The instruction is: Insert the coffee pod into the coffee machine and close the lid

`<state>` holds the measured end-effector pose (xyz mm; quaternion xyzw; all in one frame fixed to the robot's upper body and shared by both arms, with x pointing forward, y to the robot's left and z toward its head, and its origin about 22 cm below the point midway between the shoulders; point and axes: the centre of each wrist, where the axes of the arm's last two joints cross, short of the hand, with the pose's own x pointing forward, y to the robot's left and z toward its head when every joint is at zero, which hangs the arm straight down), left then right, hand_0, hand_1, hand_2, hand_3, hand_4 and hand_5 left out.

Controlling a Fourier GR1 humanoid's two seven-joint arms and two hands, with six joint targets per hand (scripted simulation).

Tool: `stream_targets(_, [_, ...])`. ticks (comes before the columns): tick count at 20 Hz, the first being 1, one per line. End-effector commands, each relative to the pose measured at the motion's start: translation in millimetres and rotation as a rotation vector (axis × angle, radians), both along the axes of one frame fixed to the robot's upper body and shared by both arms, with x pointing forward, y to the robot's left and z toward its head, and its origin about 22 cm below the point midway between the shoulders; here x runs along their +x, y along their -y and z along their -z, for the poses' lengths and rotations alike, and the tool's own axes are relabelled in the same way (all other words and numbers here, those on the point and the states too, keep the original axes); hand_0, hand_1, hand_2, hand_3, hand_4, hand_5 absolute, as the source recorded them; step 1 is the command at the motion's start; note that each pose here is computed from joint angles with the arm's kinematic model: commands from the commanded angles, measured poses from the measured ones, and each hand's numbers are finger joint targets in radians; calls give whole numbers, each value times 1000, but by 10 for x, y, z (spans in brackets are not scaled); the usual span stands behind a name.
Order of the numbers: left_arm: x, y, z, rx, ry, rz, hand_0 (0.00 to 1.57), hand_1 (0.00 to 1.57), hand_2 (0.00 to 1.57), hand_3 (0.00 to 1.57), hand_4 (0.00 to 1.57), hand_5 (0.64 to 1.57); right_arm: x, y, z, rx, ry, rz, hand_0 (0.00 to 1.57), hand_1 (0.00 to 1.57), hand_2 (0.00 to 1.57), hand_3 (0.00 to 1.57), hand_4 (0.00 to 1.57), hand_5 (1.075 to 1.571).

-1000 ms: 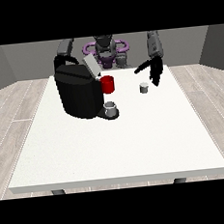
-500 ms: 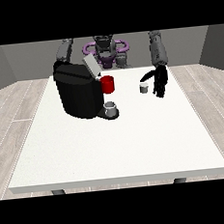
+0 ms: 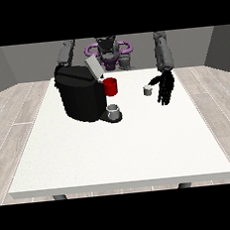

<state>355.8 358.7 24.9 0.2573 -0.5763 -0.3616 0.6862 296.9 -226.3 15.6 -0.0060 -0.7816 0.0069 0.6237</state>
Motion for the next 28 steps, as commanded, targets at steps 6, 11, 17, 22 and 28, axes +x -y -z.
stream_targets(6, [51, 217, 202, -22, -101, 38, 0, 0, 188, 0, 0, 1571, 113, 172, 69, 30, -35, 55, 0, 0, 0, 0, 389, 1571])
stream_targets(11, [24, 100, 257, 31, -65, 55, 1020, 1020, 1094, 938, 0, 1571, 0, -15, 142, 24, -46, 34, 0, 0, 0, 0, 399, 1571])
stream_targets(17, [30, 404, 380, 100, -53, 105, 1182, 1182, 1198, 1083, 0, 1571, 66, -30, 148, 10, -68, 47, 0, 0, 0, 0, 335, 1571])
stream_targets(22, [88, 598, 366, 85, -86, 138, 1262, 1262, 1250, 1097, 73, 1571, -47, 66, 370, 2, -129, 26, 0, 0, 0, 0, 365, 1571])
stream_targets(28, [87, 571, 398, 100, -69, 130, 1255, 1255, 1313, 1208, 64, 1571, 41, 158, 299, 32, -103, 53, 0, 0, 0, 0, 409, 1571])
